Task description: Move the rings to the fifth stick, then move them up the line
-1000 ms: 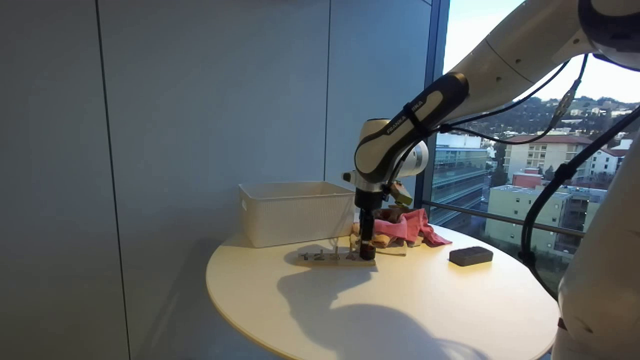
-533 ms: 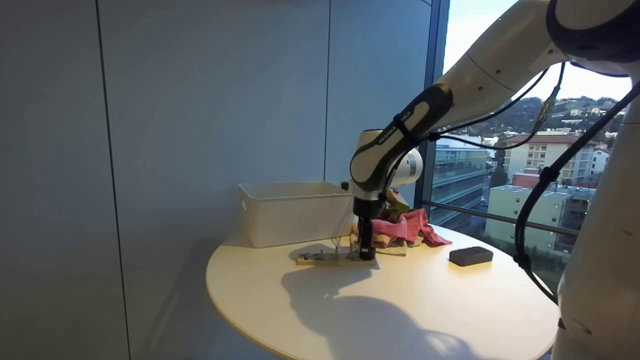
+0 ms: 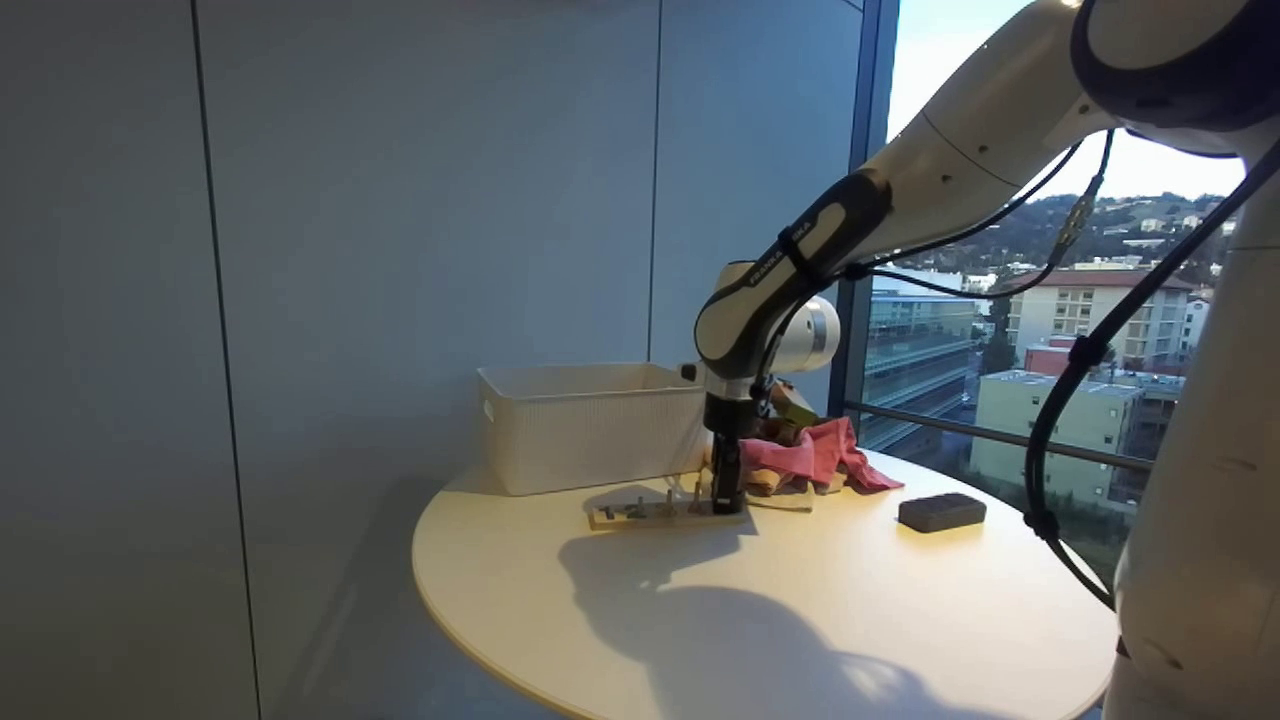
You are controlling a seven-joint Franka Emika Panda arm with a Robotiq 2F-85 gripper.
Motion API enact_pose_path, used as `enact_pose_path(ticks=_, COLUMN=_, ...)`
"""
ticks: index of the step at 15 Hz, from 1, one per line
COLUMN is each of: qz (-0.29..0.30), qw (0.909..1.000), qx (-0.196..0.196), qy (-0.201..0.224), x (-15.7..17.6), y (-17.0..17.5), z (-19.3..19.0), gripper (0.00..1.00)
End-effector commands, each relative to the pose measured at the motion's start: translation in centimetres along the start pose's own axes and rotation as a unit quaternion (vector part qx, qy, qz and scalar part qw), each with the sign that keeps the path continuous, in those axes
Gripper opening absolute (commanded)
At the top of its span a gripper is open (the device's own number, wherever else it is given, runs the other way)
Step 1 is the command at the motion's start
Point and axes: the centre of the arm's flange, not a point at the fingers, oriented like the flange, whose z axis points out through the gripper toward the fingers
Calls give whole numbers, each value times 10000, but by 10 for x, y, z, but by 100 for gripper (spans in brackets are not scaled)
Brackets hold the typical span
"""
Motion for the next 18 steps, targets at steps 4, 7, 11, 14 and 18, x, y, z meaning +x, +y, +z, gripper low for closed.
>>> enact_pose_path(ticks=4, qz=-114, qw=9999, qx=116, qy=-14, x=1, y=5, z=-13, gripper=26)
enact_pose_path(ticks=7, qz=-201, qw=9995, qx=212, qy=-100, x=0, y=1, z=-23, gripper=26)
enact_pose_path(ticks=11, qz=-363, qw=9993, qx=-120, qy=-55, x=-3, y=-7, z=-44, gripper=26)
enact_pose_path(ticks=14, qz=-526, qw=9978, qx=-406, qy=8, x=-5, y=-12, z=-61, gripper=26)
enact_pose_path(ticks=18, qz=-1013, qw=9925, qx=-655, qy=186, x=-9, y=-22, z=-78, gripper=26)
